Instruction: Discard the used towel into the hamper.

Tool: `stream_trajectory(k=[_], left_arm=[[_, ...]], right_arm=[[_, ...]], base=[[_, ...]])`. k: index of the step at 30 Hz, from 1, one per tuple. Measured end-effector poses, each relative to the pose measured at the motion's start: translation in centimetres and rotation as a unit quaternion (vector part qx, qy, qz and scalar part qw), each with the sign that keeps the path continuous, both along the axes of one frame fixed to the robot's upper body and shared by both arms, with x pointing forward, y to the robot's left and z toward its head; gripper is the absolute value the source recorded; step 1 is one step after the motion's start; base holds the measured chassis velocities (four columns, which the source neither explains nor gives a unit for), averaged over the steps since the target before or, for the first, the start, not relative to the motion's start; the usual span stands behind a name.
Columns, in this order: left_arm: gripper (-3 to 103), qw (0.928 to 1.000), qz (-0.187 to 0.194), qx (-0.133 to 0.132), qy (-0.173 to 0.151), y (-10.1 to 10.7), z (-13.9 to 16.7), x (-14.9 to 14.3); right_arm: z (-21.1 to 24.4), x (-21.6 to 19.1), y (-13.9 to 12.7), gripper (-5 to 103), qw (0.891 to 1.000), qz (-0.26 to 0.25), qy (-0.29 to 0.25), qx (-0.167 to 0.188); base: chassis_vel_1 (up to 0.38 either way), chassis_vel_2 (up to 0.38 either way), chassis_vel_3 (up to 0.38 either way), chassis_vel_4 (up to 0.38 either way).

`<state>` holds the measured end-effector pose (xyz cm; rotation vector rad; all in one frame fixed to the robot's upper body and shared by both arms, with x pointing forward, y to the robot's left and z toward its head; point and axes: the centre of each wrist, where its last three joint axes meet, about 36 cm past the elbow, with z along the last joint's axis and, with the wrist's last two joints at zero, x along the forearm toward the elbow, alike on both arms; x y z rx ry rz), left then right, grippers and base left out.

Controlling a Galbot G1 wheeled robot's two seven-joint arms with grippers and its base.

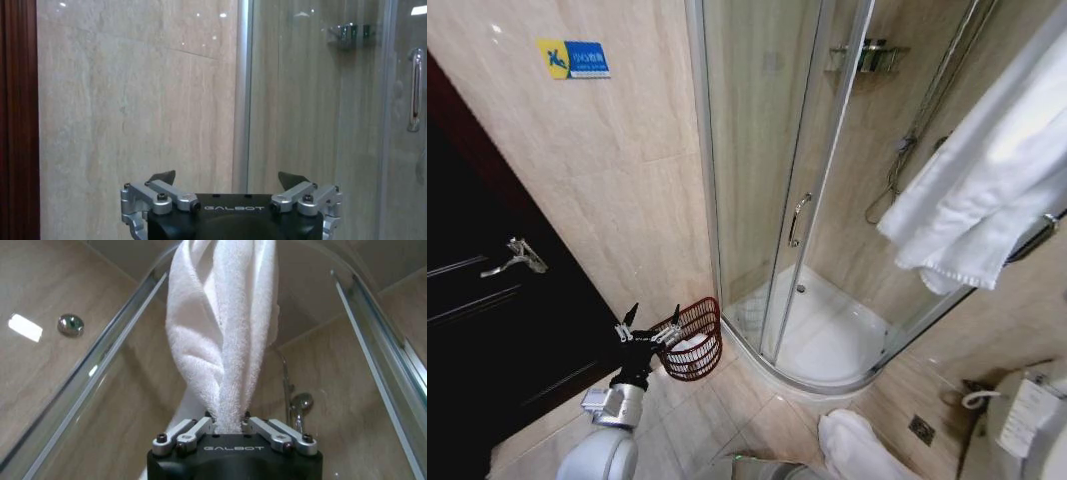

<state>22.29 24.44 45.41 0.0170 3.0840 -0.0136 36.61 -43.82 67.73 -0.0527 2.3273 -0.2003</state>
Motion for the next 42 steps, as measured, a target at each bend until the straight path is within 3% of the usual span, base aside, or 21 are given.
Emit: stream_trajectory(k=[14,29,38,42], left_arm=[[100,1.0,0.0,0.0,0.0,0.0,0.0,0.0],[100,1.0,0.0,0.0,0.0,0.0,0.0,0.0],[100,1.0,0.0,0.0,0.0,0.0,0.0,0.0],[100,1.0,0.0,0.0,0.0,0.0,0.0,0.0]], right_arm=[[-7.8,-0.1,2.1,12,0.999,-0.01,0.038,0.021],[-11.1,-8.6,9.1,12,0.998,-0.015,-0.06,-0.009],[-16.4,-9.2,8.6,12,0.997,-0.055,-0.05,-0.006],[-17.8,-9.8,7.4,12,0.996,-0.074,-0.05,-0.02]], base=[[0.0,0.0,0.0,0.0],[0.0,0.0,0.0,0.0],[0.0,0.0,0.0,0.0],[0.0,0.0,0.0,0.0]])
